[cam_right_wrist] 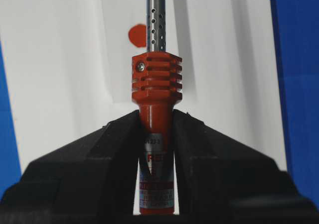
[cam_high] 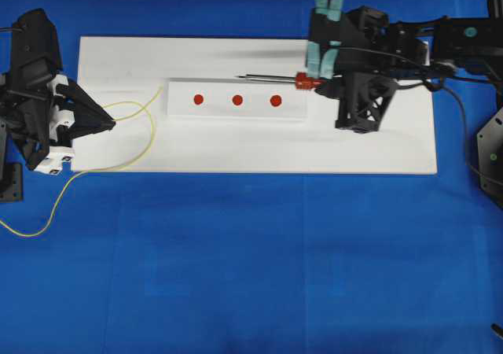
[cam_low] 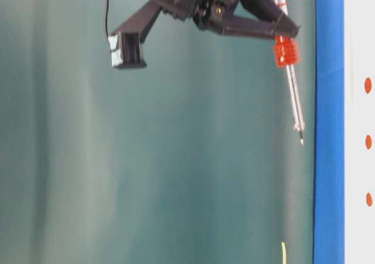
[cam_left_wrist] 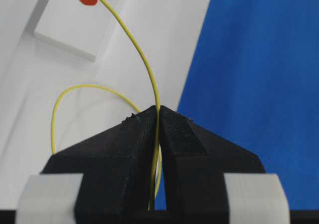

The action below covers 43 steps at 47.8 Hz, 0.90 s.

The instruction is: Touch the tip of the soldering iron to the tip of the solder at the mark.

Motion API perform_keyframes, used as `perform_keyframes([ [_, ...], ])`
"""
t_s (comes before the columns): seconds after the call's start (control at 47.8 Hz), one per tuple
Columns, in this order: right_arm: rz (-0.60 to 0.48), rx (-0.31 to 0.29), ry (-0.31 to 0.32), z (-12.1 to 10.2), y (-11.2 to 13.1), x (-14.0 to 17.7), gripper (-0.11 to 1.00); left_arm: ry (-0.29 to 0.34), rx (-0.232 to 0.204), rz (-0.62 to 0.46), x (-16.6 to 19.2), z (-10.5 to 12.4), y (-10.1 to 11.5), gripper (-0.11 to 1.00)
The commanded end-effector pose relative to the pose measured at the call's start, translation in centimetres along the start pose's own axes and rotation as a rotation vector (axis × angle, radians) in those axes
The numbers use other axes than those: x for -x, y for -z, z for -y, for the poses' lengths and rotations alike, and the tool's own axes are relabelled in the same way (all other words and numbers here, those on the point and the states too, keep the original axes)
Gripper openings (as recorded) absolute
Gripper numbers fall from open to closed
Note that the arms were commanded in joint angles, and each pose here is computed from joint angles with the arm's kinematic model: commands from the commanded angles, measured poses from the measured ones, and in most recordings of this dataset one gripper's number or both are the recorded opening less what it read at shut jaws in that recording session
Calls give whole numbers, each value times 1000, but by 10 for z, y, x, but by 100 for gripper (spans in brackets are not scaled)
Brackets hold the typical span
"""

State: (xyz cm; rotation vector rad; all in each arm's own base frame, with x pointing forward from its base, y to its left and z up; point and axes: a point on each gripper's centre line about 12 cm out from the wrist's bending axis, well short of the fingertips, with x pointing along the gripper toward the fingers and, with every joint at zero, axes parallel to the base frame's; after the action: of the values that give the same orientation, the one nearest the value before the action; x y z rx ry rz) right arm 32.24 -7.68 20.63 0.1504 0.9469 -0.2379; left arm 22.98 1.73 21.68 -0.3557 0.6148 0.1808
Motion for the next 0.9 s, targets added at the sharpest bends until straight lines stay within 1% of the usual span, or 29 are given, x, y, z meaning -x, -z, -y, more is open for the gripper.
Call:
perform_keyframes([
  [0.0, 66, -6, -1, 0, -8, 12, 6, 6, -5, 14, 1, 2, -4, 1],
  [0.272, 75, 0, 2, 1, -9, 12, 6, 2, -2, 1, -5, 2, -5, 1],
  [0.397, 72, 0, 3, 1, -9, 12, 6, -2, -2, -6, -17, 4, -11, 1],
  [0.669, 74, 2, 3, 1, -9, 12, 6, -32, -6, -95, -73, 14, -36, 1],
  [0.878, 66, 1, 5, 1, -7, 11, 6, -44, -14, -141, -110, 21, -50, 1],
])
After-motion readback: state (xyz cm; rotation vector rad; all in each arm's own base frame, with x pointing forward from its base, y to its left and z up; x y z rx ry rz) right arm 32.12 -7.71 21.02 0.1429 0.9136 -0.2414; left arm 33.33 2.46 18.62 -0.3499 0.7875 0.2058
